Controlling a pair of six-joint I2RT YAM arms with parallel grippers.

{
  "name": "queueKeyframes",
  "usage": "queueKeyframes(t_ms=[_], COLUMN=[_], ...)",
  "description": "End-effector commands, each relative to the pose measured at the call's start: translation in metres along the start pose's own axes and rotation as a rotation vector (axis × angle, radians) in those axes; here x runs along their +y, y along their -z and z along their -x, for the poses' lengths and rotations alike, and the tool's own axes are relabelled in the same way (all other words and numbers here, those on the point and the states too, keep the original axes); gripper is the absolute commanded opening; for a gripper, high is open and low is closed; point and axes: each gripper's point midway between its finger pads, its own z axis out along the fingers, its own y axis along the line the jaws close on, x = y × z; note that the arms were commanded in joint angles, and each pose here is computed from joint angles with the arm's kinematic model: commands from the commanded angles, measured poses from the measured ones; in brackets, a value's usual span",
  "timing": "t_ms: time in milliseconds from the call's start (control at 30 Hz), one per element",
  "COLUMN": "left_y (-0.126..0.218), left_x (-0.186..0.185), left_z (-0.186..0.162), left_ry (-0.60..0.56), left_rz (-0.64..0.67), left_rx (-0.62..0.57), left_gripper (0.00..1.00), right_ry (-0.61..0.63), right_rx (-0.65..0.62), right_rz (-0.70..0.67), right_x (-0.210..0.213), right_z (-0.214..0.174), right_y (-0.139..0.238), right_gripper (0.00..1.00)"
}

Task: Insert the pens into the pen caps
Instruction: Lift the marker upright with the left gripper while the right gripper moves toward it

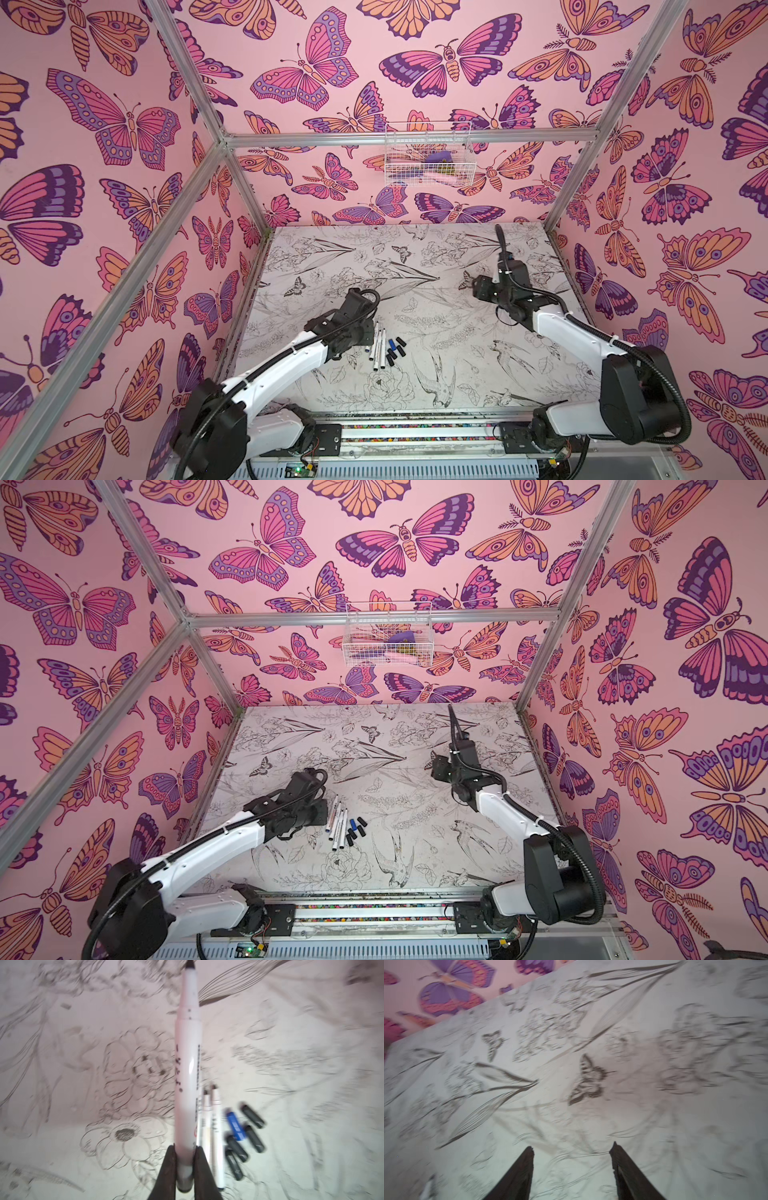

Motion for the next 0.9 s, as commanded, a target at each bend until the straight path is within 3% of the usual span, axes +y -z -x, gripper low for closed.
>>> queueKeyframes(t_ms=[0,100,200,433,867], left_y=[0.013,0.015,0.014,0.011,0.014], left_x=[-0.059,-0.081,-0.093,-0.103,-0.114], left_z=[0.032,0.030,0.028,0.041,0.050], left_ry=[-0.135,-0.166,-0.181,-0.174,-0.177], left_rz=[-0.314,-0.436,-0.503,-0.522,-0.534], left_rx=[-0.144,-0.133,-0.131,-0.196,-0.235], left_gripper=[0.00,0.00,0.00,0.00,0.00], right_ry=[0.051,0.051,0.027,0.103,0.108], right_rx=[0.073,0.118,0.141,0.205,0.266], right_rz=[0.408,0.652,0.760,0.767,0.746], right_x=[0.109,0.167,0.191,0.214,0.214], right_z=[0.001,0.001,0.003,-0.009,-0.019], right_y=[0.021,0.047,0.061,0.058,0.042], right_gripper=[0.62,0.62,0.62,0.60,0.49])
